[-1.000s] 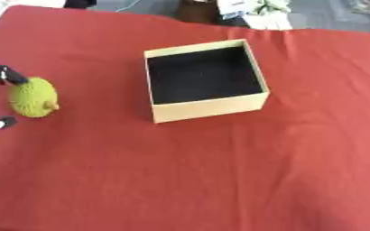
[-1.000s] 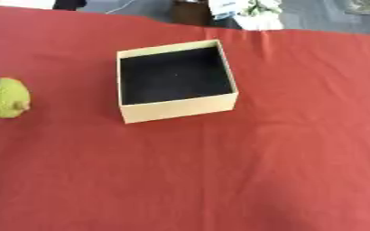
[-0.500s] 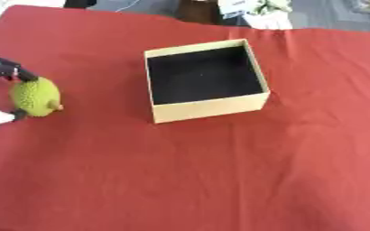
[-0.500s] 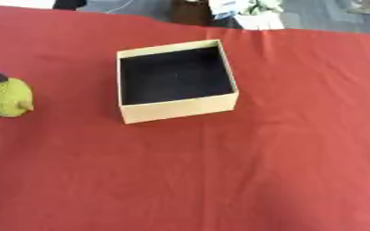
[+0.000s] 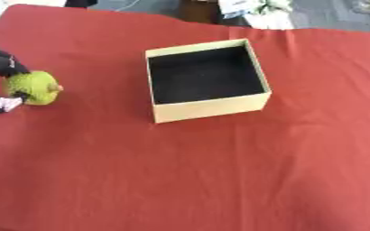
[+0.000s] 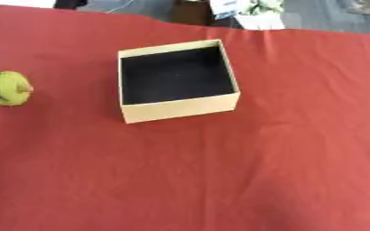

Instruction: Pick up objects on the table and place them in the box.

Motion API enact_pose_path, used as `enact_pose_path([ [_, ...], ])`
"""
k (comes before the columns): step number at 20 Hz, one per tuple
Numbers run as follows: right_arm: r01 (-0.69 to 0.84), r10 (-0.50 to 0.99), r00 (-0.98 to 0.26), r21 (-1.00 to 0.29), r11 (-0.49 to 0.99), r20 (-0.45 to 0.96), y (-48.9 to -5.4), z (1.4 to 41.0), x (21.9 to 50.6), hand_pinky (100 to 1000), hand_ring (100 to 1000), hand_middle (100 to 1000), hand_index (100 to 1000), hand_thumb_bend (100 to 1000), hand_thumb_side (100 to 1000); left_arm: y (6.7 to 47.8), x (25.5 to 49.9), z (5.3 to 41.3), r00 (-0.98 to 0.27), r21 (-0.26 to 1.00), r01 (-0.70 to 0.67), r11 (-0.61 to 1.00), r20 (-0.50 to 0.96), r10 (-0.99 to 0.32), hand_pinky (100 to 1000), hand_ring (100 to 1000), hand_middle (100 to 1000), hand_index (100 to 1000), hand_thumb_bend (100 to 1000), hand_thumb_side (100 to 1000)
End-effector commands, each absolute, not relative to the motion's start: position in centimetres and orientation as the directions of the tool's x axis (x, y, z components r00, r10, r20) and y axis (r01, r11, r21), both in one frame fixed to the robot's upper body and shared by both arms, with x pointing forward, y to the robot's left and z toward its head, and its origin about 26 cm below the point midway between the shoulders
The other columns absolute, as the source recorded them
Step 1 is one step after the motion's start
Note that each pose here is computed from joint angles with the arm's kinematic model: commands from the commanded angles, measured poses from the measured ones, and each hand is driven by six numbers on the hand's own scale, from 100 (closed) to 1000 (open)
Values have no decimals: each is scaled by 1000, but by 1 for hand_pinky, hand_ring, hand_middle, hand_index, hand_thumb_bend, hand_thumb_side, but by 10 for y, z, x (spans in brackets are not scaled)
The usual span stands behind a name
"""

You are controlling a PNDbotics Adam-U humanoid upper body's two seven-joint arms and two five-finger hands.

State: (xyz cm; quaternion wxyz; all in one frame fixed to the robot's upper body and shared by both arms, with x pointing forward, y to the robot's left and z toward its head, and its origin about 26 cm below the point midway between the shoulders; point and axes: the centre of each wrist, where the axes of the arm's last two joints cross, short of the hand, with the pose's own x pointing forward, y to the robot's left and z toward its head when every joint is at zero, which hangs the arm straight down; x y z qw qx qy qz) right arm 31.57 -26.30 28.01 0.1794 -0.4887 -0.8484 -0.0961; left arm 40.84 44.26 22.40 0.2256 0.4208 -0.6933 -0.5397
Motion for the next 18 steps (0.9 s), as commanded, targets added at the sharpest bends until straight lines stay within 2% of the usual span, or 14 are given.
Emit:
enact_pose_path([
  [1,863,800,-470,7,504,372,-264,288,311,728,872,550,518,100,605,441,396,271,-560,879,-471,75,-232,-795,430,455,426,629,231,100],
  [7,866,806,-467,5,499,363,-264,289,311,730,868,550,517,100,612,408,386,324,-649,808,-569,153,-326,-687,420,461,409,626,201,119],
  [9,868,808,-465,7,496,361,-264,290,311,730,867,550,518,100,606,393,386,334,-669,792,-587,171,-355,-653,418,461,404,624,217,100],
  [18,873,808,-464,32,487,363,-264,291,311,731,864,552,520,100,610,288,403,363,-775,728,-601,329,-433,-460,420,467,414,628,223,100],
])
